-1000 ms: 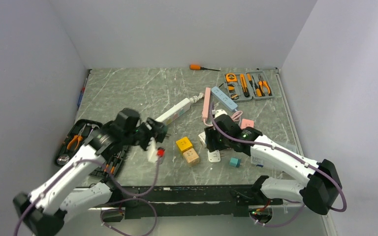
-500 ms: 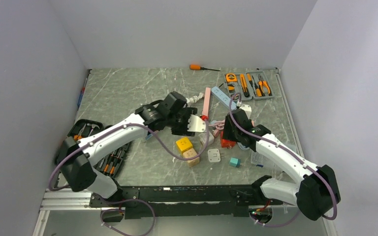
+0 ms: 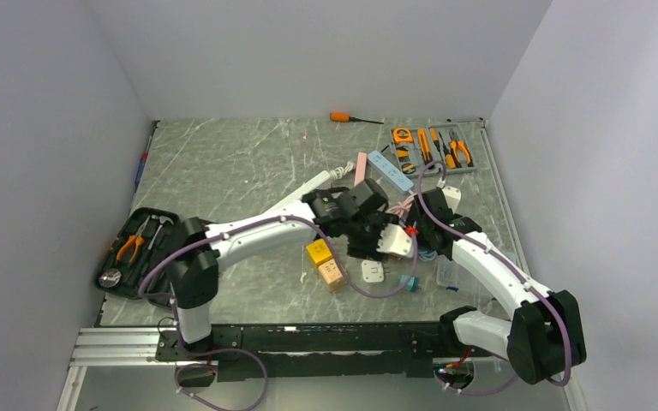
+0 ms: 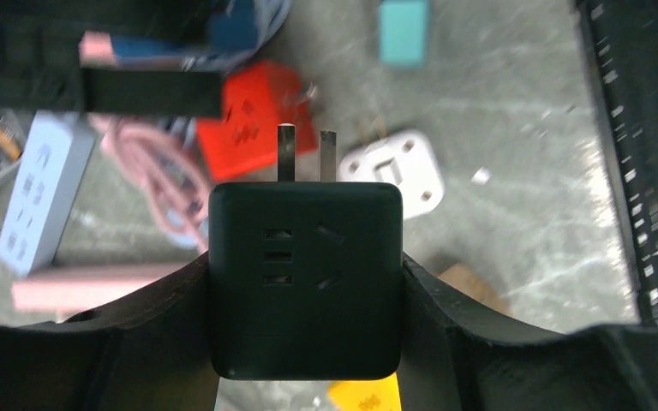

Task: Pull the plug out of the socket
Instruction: Place the plug at the corner of the board.

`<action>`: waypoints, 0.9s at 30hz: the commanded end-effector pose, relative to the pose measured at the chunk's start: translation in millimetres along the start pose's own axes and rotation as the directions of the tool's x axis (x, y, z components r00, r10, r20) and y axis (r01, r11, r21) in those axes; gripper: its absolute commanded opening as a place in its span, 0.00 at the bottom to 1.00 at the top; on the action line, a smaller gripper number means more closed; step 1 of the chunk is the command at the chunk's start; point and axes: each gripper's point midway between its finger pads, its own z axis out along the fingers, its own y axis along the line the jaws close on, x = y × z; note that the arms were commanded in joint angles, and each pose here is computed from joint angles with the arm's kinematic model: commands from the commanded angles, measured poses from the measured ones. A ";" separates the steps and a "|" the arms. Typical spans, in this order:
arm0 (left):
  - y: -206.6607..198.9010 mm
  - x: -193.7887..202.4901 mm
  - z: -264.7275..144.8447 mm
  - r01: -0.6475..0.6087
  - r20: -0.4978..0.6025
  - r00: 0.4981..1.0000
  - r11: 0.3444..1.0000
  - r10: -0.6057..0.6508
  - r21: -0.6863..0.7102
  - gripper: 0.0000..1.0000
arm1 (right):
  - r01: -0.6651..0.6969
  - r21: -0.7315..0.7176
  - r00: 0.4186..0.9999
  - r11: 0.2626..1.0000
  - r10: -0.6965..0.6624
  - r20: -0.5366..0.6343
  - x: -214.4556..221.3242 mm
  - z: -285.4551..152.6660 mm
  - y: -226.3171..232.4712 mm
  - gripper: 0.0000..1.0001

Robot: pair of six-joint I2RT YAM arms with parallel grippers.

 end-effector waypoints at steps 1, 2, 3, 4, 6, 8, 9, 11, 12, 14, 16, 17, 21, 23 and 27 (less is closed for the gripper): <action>-23.1 -35.3 13.8 0.018 0.071 0.997 0.994 -0.026 0.103 0.00 | -0.020 -0.031 0.999 0.999 0.021 0.034 -21.2 -5.0 10.2 0.88; -26.8 -34.3 20.5 0.022 0.069 0.997 0.993 -0.030 0.117 0.00 | -0.022 -0.037 0.999 0.999 0.023 0.035 -24.0 -6.7 11.8 0.92; -30.4 -32.1 27.6 0.027 0.065 0.997 0.991 -0.035 0.127 0.00 | -0.022 -0.046 0.999 0.999 0.024 0.034 -26.0 -8.4 13.4 0.96; -34.1 -29.6 34.1 0.030 0.063 0.997 0.990 -0.039 0.138 0.00 | -0.022 -0.060 0.999 0.998 0.024 0.039 -28.4 -11.6 16.1 0.98; -41.6 -25.6 45.1 0.032 0.061 0.997 0.988 -0.041 0.148 0.00 | -0.033 -0.076 0.998 0.997 0.037 0.050 -33.2 -17.9 17.9 1.00; -49.3 -24.3 53.5 0.029 0.066 0.997 0.987 -0.040 0.157 0.00 | -0.047 -0.089 0.997 0.995 0.053 0.064 -38.6 -26.1 18.2 1.00; -52.4 -24.1 56.9 0.030 0.067 0.997 0.987 -0.042 0.161 0.00 | -0.054 -0.099 0.995 0.994 0.061 0.074 -41.8 -31.0 18.6 1.00; -58.0 -26.3 63.6 0.039 0.074 0.996 0.984 -0.052 0.171 0.00 | -0.068 -0.111 0.992 0.991 0.079 0.098 -50.3 -40.2 17.8 1.00; -60.3 -26.6 67.6 0.045 0.074 0.996 0.984 -0.059 0.174 0.00 | -0.072 -0.115 0.991 0.991 0.085 0.108 -54.1 -44.8 17.4 1.00; -61.7 -27.5 76.0 0.055 0.074 0.995 0.984 -0.068 0.171 0.00 | -0.079 -0.119 0.988 0.990 0.094 0.123 -60.8 -53.2 16.0 1.00; -62.9 -26.5 84.7 0.061 0.072 0.995 0.985 -0.073 0.162 0.00 | -0.084 -0.116 0.986 0.990 0.099 0.134 -65.3 -59.1 14.1 1.00; -63.7 -26.6 88.3 0.062 0.073 0.995 0.985 -0.075 0.161 0.00 | -0.086 -0.115 0.985 0.990 0.102 0.137 -66.7 -60.9 13.4 1.00; -71.7 -22.6 103.4 0.073 0.052 0.995 0.985 -0.082 0.157 0.07 | -0.091 -0.124 0.984 0.988 0.108 0.141 -66.7 -64.2 12.2 1.00; -75.4 -20.6 109.8 0.080 0.038 0.995 0.983 -0.087 0.163 0.13 | -0.093 -0.132 0.983 0.987 0.112 0.144 -67.4 -65.9 12.4 1.00; -80.6 -12.9 118.8 0.092 0.002 0.996 0.978 -0.094 0.186 0.28 | -0.092 -0.149 0.981 0.984 0.116 0.154 -69.2 -69.4 14.0 1.00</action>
